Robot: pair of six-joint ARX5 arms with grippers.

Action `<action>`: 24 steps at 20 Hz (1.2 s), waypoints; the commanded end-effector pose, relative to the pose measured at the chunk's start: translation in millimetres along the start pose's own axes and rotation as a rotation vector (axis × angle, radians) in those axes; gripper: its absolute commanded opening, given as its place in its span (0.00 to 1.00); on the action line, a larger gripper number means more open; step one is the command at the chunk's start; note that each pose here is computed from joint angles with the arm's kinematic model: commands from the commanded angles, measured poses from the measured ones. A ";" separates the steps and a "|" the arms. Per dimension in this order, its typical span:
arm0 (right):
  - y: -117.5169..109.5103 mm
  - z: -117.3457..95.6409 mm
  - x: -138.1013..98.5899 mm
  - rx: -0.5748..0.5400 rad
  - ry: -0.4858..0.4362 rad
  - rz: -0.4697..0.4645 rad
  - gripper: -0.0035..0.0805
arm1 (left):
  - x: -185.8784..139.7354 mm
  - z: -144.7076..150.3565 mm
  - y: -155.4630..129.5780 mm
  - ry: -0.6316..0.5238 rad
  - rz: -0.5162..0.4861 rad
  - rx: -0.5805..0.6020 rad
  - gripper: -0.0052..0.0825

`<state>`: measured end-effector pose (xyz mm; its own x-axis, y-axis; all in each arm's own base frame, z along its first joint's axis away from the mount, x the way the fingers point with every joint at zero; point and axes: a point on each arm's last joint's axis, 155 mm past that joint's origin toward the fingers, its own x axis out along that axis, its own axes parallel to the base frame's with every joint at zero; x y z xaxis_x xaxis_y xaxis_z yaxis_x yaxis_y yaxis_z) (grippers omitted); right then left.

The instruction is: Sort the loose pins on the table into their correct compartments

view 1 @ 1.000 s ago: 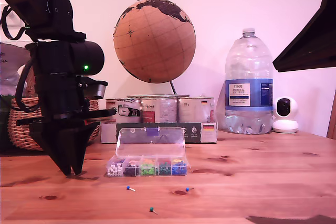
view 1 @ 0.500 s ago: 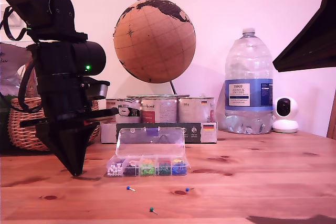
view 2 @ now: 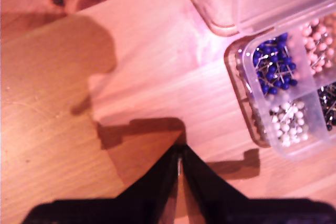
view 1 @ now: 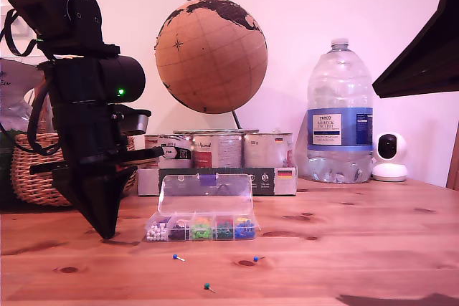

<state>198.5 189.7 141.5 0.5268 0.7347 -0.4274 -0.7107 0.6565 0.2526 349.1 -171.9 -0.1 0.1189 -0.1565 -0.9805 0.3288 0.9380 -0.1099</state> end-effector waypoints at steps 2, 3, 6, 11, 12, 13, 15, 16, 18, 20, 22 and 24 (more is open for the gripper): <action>2.8 6.3 -0.5 -0.014 -0.014 0.009 0.03 | 11.3 -14.1 1.0 0.064 0.004 0.018 0.04; 2.8 6.3 -0.5 -0.014 -0.014 0.009 0.03 | 10.4 -15.0 1.0 0.069 0.004 0.018 0.04; 3.0 6.3 -0.5 -0.014 -0.014 0.010 0.03 | 6.1 -12.7 -2.3 0.071 0.000 0.023 0.04; 3.6 6.3 -0.5 -0.014 -0.014 0.013 0.03 | -14.5 16.2 -9.4 0.006 -0.009 0.033 0.04; 3.6 6.3 -0.5 -0.014 -0.014 0.013 0.03 | -21.5 23.7 -11.4 -0.009 -0.011 0.036 0.04; 3.6 6.4 -0.5 -0.014 -0.014 0.014 0.03 | -29.0 30.0 -13.2 -0.020 -0.013 0.037 0.04; 3.9 6.4 -0.5 -0.014 -0.014 0.015 0.03 | -41.2 38.5 -16.1 -0.033 -0.015 0.041 0.04; 4.0 6.5 -0.5 -0.015 -0.014 0.016 0.03 | -46.6 41.3 -19.4 -0.036 -0.022 0.044 0.04; 4.0 6.6 -0.5 -0.015 -0.015 0.016 0.03 | -53.3 43.6 -32.4 -0.038 -0.060 0.058 0.04; 4.1 7.3 -0.5 -0.016 -0.018 0.016 0.03 | -53.8 41.8 -44.9 -0.032 -0.095 0.057 0.04; 4.1 7.3 -0.5 -0.016 -0.018 0.016 0.03 | -53.2 39.0 -57.6 -0.027 -0.110 0.074 0.04; 4.1 7.3 -0.5 -0.016 -0.018 0.016 0.03 | -52.3 36.6 -68.5 -0.024 -0.113 0.100 0.04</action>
<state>198.6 190.4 142.7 0.5263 0.7380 -0.4224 -0.7137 0.6534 0.2523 358.7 -236.5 77.5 0.1290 -0.2791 -0.9515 0.4330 0.8791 -0.1992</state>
